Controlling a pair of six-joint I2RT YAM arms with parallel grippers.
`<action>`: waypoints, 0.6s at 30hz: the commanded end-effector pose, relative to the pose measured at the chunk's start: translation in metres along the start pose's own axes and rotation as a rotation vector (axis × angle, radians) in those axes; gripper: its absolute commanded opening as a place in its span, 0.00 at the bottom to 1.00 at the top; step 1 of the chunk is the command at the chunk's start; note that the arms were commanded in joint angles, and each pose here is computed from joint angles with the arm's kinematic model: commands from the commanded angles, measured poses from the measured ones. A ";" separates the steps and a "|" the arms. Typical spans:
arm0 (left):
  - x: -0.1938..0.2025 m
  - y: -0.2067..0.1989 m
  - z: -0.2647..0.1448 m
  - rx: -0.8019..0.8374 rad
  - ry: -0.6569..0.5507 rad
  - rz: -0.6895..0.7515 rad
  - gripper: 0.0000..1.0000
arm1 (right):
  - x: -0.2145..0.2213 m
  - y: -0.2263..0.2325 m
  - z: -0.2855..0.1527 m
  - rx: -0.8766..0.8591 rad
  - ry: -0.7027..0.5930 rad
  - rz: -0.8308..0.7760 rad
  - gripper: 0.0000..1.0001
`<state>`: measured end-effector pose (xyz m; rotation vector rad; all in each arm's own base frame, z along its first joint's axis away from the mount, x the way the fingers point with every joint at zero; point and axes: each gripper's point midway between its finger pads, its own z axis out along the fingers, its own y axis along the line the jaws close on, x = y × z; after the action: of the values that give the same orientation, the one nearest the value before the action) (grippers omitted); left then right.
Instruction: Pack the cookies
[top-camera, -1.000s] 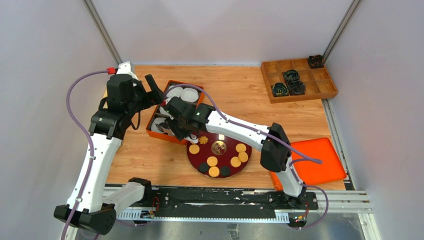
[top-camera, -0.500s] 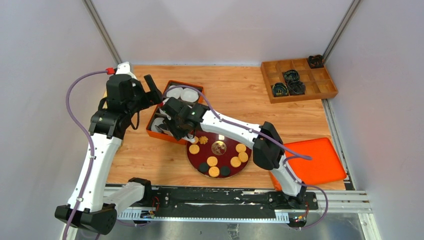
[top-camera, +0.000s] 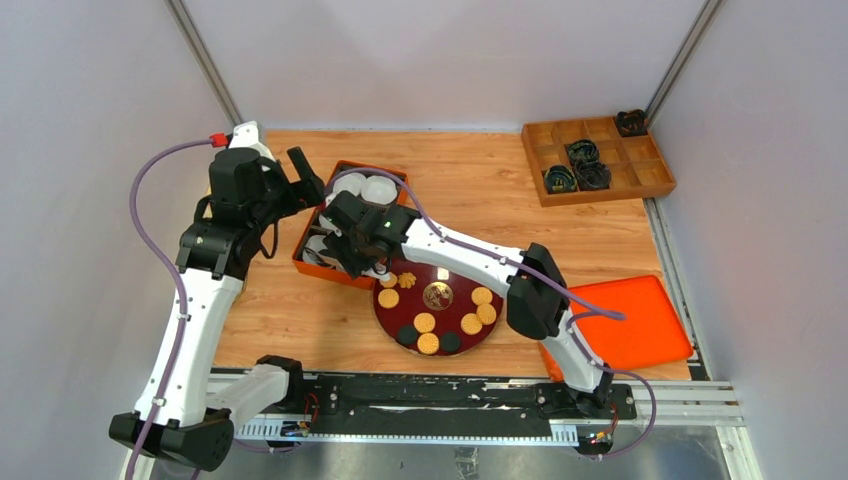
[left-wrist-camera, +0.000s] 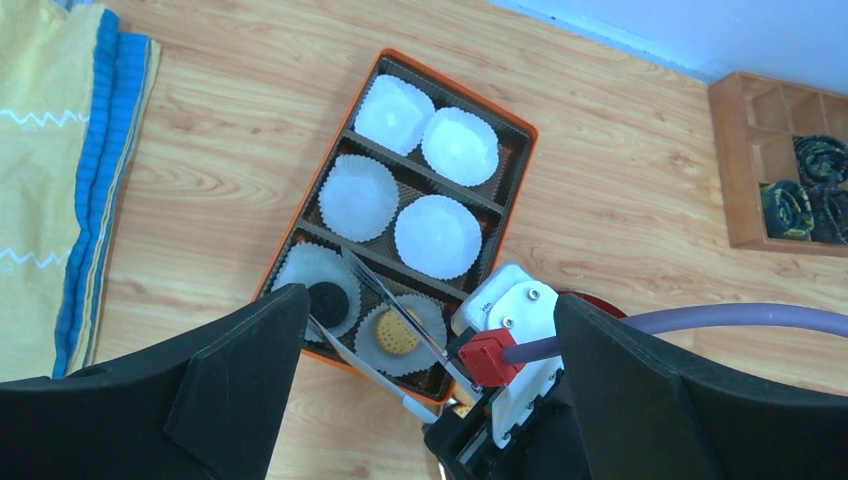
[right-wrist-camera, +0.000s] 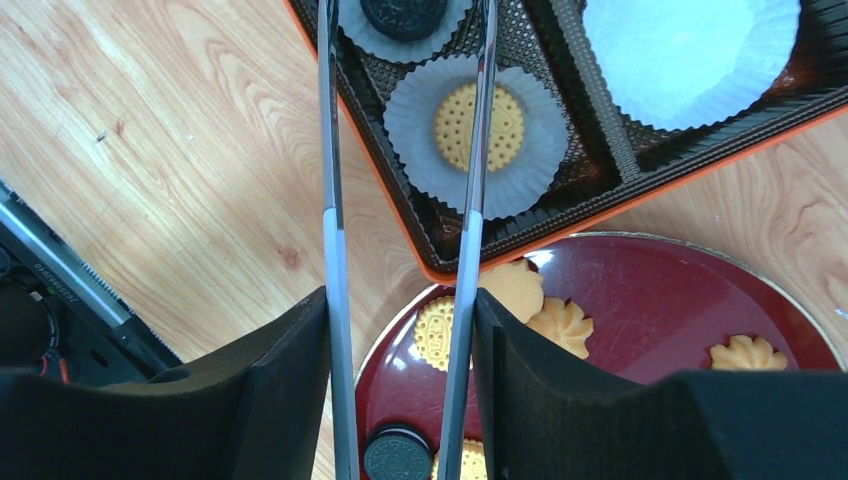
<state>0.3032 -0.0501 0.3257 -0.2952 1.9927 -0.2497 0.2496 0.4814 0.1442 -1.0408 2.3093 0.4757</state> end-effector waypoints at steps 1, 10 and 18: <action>0.009 -0.005 -0.003 0.045 0.031 0.021 1.00 | -0.045 -0.009 -0.036 0.031 -0.158 -0.019 0.52; 0.005 -0.012 -0.006 0.074 0.024 0.001 1.00 | -0.042 -0.016 -0.111 0.056 -0.260 -0.015 0.46; 0.019 -0.019 0.002 0.117 0.071 -0.010 1.00 | 0.033 -0.042 -0.156 0.113 -0.218 0.033 0.45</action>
<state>0.3020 -0.0648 0.3277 -0.2551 1.9895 -0.3418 0.2236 0.3886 0.2511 -0.8962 2.1146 0.4905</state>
